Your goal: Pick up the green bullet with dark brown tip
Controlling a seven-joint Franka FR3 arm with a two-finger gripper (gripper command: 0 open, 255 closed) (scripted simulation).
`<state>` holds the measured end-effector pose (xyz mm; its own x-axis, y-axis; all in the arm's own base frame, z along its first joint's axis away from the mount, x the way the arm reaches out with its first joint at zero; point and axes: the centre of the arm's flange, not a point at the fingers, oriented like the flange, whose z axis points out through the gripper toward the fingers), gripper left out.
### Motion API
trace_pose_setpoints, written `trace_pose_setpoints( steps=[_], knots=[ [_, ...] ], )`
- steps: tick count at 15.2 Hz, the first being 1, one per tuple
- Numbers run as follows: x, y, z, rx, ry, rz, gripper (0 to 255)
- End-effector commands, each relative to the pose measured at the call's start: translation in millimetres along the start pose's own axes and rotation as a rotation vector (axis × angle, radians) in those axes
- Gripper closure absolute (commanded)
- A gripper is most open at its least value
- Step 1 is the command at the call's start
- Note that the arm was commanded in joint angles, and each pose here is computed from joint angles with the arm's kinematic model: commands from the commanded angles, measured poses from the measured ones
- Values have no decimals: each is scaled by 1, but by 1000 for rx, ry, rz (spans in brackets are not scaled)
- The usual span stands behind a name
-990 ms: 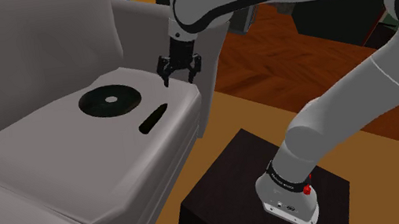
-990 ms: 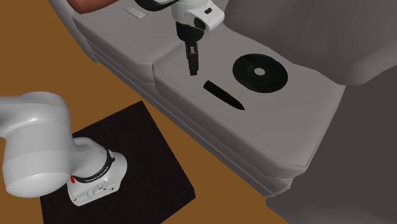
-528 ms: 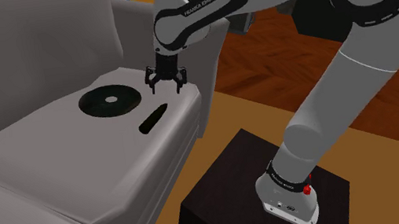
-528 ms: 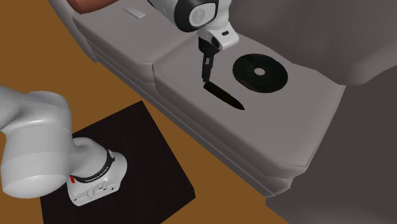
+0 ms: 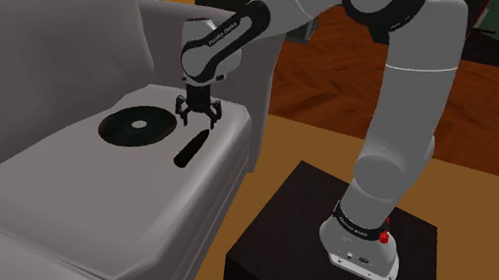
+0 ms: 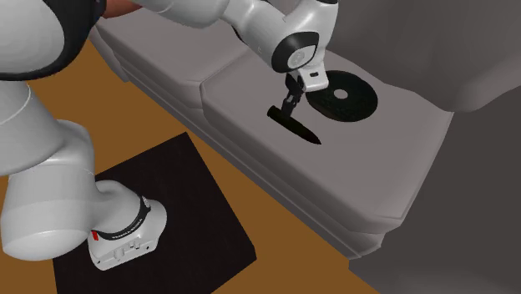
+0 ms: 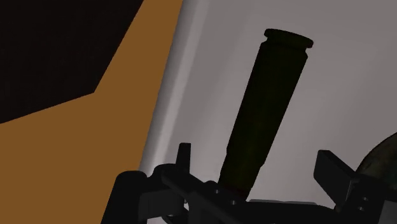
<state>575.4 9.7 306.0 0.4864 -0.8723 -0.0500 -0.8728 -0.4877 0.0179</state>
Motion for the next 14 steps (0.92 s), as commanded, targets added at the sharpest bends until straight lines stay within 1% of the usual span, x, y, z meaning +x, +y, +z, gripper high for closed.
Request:
trace_pose_setpoints(
  steps=[1,4,11,14],
  knots=[
    [14,-8,21,-4,-8,83,0],
    [40,-18,51,-9,-19,200,0],
    [42,-19,88,-9,-19,200,0],
    [42,-19,91,-9,-19,200,0]
  ],
)
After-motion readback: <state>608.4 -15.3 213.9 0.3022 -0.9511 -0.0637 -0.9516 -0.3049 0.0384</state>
